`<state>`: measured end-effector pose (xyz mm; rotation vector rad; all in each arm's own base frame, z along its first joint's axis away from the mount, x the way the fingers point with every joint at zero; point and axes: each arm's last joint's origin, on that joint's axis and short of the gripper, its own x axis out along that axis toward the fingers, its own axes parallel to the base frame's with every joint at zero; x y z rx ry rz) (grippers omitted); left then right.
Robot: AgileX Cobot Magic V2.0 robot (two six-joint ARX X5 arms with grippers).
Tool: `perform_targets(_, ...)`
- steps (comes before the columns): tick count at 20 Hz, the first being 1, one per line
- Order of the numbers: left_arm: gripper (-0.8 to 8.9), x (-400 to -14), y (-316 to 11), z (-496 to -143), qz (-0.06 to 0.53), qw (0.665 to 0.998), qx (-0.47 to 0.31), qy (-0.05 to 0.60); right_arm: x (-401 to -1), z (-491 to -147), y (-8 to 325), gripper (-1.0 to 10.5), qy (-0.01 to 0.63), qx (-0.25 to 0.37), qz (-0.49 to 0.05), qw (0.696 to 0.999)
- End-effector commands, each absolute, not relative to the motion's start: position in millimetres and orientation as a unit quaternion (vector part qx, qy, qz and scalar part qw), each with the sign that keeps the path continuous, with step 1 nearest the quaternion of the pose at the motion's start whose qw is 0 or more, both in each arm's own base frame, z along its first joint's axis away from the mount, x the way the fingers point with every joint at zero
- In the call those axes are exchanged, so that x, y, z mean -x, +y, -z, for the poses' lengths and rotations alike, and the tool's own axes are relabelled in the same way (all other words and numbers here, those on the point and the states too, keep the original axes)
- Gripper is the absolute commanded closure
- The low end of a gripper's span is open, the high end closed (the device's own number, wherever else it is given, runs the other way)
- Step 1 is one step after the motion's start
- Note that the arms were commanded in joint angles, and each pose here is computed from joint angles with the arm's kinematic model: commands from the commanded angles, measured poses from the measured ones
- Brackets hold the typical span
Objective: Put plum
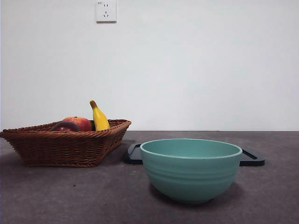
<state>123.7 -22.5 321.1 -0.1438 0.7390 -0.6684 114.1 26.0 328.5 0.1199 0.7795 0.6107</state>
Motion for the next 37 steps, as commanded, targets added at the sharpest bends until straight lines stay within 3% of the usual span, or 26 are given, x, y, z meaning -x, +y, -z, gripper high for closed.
perform_targets(1, 8.05, -125, -23, -328, 0.329, 0.881, 0.054, 0.336, -115, -335, 27, 9.4, 0.360, -0.045, -0.303, 0.881)
perform_targets(4, 7.37, -125, -23, -328, 0.328, 0.881, 0.054, 0.336, -115, -335, 27, 9.0, 0.361, -0.045, -0.301, 0.882)
perform_targets(7, 4.62, -124, -23, -328, 0.328, 0.881, 0.054, 0.336, -115, -335, 27, 6.1, 0.362, -0.050, -0.299, 0.881)
perform_targets(8, 3.87, -124, -23, -328, 0.328, 0.881, 0.054, 0.336, -115, -335, 27, 5.5, 0.362, -0.050, -0.299, 0.881)
perform_targets(10, 3.40, -125, -23, -328, 0.328, 0.881, 0.056, 0.337, -115, -335, 27, 5.5, 0.363, -0.051, -0.299, 0.881)
perform_targets(23, 3.46, -152, -27, -339, 0.287, 0.902, 0.059, 0.316, -115, -335, 27, 5.5, 0.366, -0.062, -0.297, 0.880)
perform_targets(31, 3.50, -226, -54, -343, 0.232, 0.893, 0.005, 0.386, -115, -335, 27, 5.5, 0.366, -0.062, -0.296, 0.880)
perform_targets(37, 3.50, -285, -82, -305, 0.211, 0.871, -0.032, 0.442, -115, -335, 27, 5.5, 0.366, -0.063, -0.296, 0.880)
